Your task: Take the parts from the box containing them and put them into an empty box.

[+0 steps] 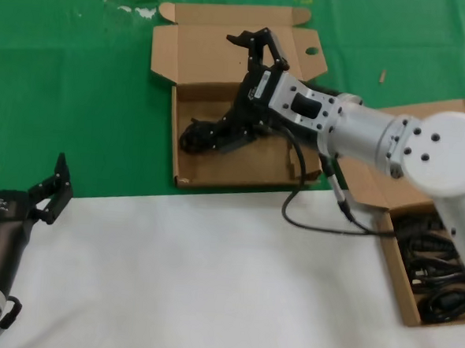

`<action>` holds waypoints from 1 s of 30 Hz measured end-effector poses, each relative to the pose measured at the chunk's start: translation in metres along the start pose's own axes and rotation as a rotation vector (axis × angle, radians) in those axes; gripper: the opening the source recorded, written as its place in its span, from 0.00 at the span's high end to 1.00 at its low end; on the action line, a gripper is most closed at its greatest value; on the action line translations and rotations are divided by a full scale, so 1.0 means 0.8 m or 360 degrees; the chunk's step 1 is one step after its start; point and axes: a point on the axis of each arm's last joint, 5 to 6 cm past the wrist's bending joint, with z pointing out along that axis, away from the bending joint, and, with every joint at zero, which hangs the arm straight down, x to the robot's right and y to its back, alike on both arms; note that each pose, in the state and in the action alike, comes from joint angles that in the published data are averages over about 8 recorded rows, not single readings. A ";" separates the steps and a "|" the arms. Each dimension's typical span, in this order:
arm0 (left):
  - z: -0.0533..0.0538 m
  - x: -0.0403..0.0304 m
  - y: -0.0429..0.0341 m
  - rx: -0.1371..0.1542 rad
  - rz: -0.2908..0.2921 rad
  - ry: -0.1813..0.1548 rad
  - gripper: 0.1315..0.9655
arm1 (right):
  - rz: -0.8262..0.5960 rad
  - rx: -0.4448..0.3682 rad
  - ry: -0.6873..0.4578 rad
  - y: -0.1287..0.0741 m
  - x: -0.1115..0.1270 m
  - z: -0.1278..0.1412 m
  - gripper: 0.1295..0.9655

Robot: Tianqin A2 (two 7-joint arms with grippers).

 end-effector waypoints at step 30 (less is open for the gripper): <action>0.000 0.0000 0.0000 0.0000 0.0000 0.0000 0.02 | 0.0807 0.0027 0.0661 0.071 -0.116 -0.090 0.00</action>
